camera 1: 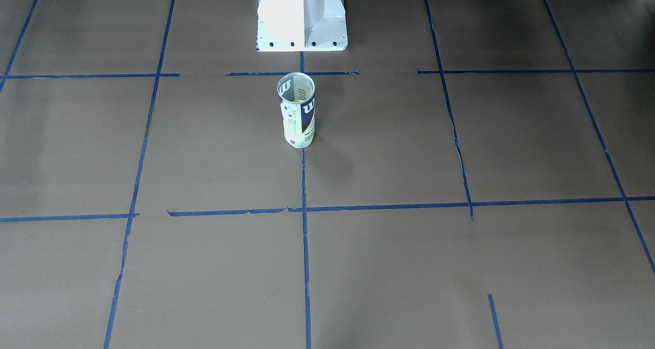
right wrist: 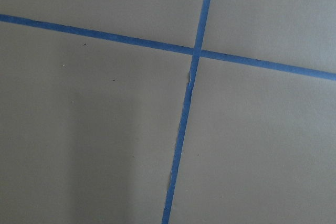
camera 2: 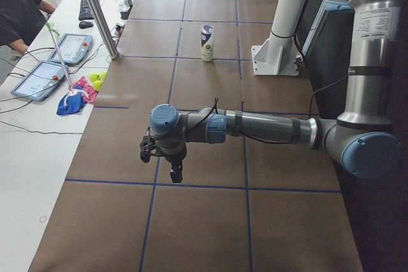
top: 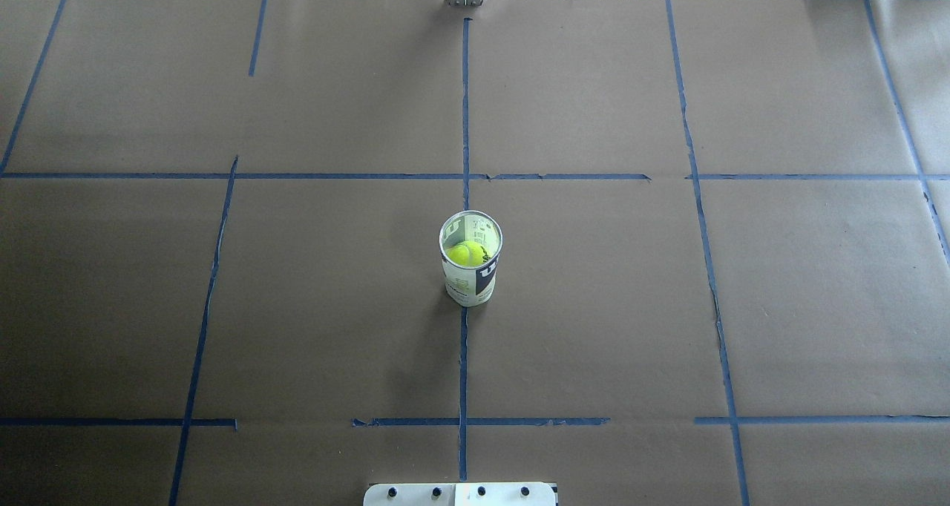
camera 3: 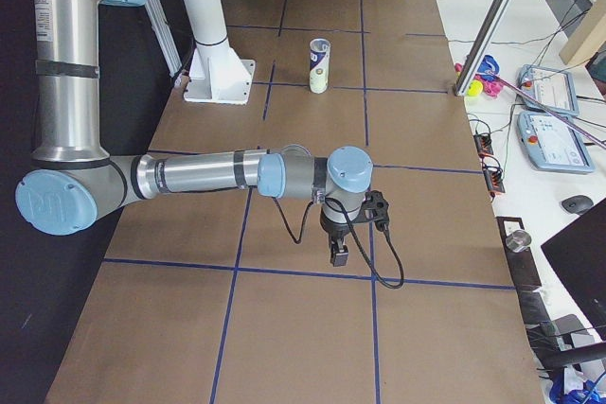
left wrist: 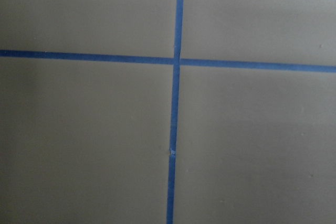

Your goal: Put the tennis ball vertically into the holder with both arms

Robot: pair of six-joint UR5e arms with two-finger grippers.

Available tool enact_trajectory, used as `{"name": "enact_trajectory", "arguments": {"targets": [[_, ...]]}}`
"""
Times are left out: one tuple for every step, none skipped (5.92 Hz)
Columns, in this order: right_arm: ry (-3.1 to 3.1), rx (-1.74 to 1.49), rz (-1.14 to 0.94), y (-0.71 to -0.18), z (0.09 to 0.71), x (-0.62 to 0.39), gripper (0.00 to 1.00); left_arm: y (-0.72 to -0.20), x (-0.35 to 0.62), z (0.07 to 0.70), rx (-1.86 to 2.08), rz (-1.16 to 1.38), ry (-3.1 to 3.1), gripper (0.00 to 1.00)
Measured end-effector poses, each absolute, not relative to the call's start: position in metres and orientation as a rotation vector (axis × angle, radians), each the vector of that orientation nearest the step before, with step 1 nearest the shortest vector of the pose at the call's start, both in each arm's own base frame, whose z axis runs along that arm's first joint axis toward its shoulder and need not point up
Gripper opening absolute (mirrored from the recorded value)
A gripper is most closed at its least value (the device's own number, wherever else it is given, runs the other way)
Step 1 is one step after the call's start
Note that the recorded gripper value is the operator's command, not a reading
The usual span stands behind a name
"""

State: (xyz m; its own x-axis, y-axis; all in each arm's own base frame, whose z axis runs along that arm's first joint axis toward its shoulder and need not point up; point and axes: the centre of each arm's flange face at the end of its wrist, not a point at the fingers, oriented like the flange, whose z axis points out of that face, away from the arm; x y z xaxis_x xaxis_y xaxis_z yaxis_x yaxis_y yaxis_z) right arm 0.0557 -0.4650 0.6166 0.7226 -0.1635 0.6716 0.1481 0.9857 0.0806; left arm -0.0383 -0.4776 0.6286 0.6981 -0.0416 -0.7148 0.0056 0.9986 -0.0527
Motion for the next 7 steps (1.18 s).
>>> {"name": "enact_trajectory", "arguments": {"targets": [[-0.746, -0.009, -0.169, -0.465, 0.632, 0.054, 1.00, -0.469, -0.038, 0.635, -0.043, -0.024, 0.803, 1.00], [-0.749, -0.029, -0.169, -0.466, 0.645, 0.051, 1.00, -0.462, -0.039, 0.643, -0.048, -0.025, 0.803, 1.00], [-0.749, -0.026, -0.173, -0.466, 0.644, 0.050, 1.00, -0.460, -0.039, 0.645, -0.052, -0.027, 0.804, 1.00], [-0.747, -0.015, -0.177, -0.466, 0.638, 0.050, 1.00, -0.461, -0.038, 0.641, -0.047, -0.026, 0.806, 1.00], [-0.747, -0.012, -0.177, -0.466, 0.636, 0.050, 1.00, -0.464, -0.038, 0.637, -0.040, -0.022, 0.807, 1.00], [-0.747, -0.015, -0.174, -0.465, 0.637, 0.050, 1.00, -0.466, -0.038, 0.634, -0.032, -0.019, 0.806, 1.00], [-0.748, -0.022, -0.169, -0.464, 0.640, 0.050, 1.00, -0.466, -0.038, 0.634, -0.029, -0.018, 0.804, 1.00]]}}
